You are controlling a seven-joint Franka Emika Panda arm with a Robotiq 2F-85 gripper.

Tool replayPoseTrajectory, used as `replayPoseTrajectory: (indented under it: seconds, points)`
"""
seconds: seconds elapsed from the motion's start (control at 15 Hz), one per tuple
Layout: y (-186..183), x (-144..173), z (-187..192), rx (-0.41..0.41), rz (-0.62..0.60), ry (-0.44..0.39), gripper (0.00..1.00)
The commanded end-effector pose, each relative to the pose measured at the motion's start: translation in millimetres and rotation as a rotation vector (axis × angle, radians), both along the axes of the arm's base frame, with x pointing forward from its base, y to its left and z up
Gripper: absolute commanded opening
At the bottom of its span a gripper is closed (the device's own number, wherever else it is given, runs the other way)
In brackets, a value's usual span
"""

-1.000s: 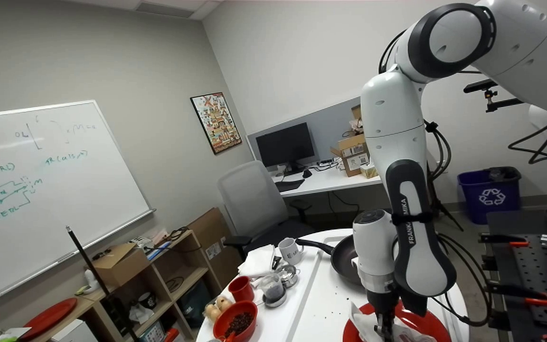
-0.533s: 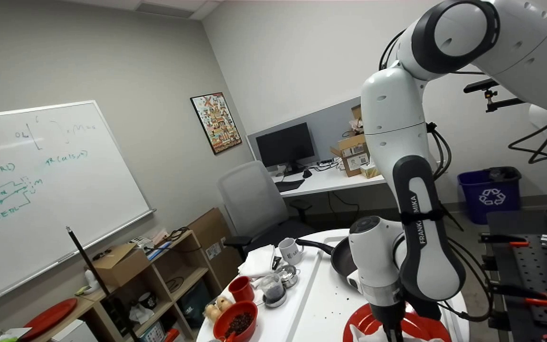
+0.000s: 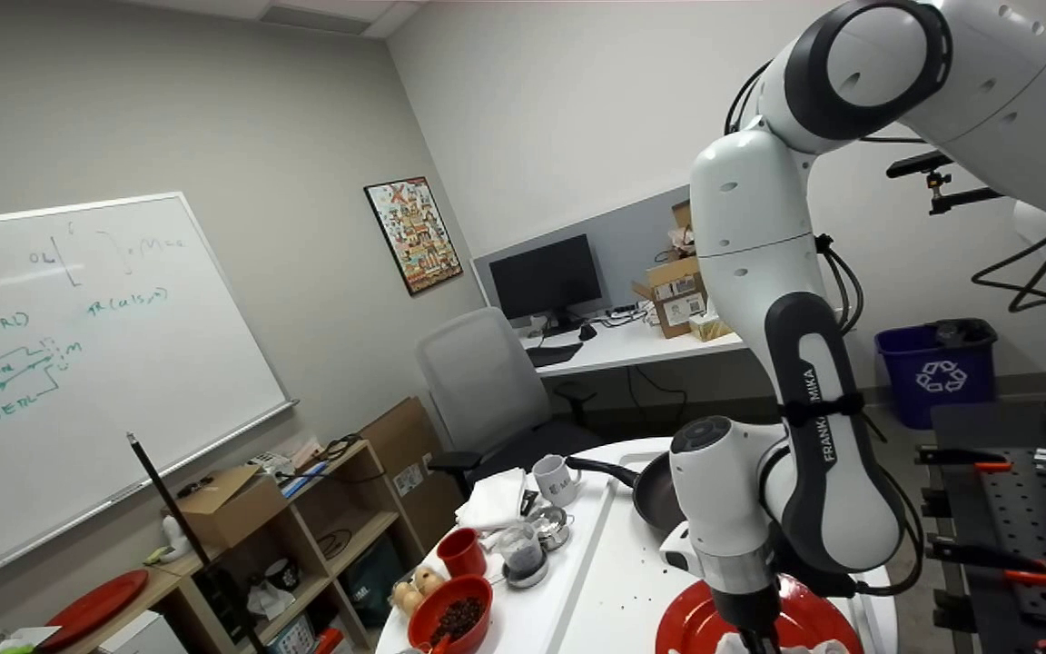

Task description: Pick up the cloth from the table and wipe the red plate

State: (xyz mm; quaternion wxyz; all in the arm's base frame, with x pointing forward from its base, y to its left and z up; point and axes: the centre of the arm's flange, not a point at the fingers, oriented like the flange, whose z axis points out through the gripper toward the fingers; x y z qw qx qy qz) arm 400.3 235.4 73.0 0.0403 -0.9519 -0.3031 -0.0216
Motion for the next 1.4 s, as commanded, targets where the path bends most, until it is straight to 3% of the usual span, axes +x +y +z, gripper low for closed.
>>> replayPoseTrajectory:
  seconds: [0.0, 0.47, 1.33]
  points:
    - [-8.8, 11.6, -5.8, -0.001, 0.04, -0.046, 0.05]
    - [-15.7, 38.8, -11.9, 0.005, 0.067, -0.113, 0.05]
    - [-19.2, 69.1, 11.5, 0.026, 0.018, -0.192, 0.05]
